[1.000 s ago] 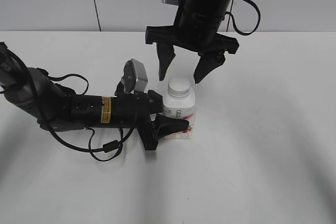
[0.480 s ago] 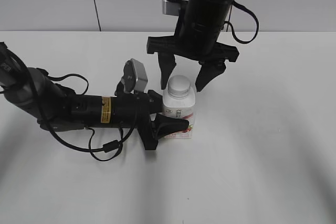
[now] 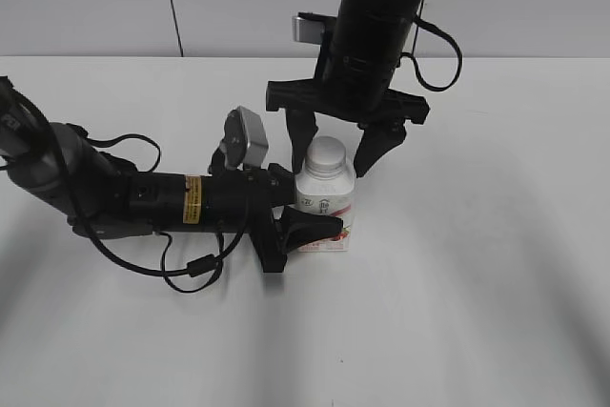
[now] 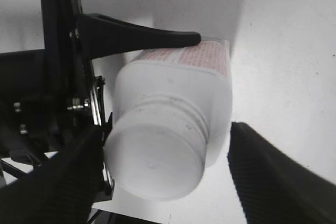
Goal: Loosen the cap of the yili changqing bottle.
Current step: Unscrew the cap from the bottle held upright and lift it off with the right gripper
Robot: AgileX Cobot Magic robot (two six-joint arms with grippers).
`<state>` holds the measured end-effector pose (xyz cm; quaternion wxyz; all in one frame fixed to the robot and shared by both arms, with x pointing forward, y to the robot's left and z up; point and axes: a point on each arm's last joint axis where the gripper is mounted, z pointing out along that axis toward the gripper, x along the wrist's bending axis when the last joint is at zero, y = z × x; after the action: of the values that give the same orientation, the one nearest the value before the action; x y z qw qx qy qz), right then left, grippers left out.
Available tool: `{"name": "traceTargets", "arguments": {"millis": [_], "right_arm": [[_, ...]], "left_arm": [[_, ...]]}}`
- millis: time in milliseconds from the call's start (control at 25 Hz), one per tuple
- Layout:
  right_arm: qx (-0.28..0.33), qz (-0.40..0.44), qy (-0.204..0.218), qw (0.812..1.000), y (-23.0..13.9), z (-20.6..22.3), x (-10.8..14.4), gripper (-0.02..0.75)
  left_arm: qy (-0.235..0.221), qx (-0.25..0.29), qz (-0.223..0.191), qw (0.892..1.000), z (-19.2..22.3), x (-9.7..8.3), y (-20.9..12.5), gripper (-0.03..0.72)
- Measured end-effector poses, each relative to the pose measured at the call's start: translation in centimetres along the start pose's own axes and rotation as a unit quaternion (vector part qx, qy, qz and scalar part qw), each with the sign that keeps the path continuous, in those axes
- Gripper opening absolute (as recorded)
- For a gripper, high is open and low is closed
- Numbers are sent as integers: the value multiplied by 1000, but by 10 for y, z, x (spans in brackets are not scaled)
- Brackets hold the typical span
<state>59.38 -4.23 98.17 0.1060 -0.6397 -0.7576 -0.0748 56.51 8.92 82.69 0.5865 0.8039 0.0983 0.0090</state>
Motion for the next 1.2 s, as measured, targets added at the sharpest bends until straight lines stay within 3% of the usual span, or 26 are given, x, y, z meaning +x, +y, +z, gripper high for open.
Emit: {"name": "traceTargets", "arguments": {"millis": [760, 1000, 1200], "right_arm": [[-12, -3, 5, 1000, 3, -6, 3, 576], [-12, -3, 5, 1000, 3, -6, 3, 413], [-12, -14, 4, 1000, 3, -6, 3, 398]], "left_arm": [[0, 0, 0, 1000, 0, 0, 0, 388], [0, 0, 0, 1000, 0, 0, 0, 388], [1, 0, 0, 1000, 0, 0, 0, 388]]}}
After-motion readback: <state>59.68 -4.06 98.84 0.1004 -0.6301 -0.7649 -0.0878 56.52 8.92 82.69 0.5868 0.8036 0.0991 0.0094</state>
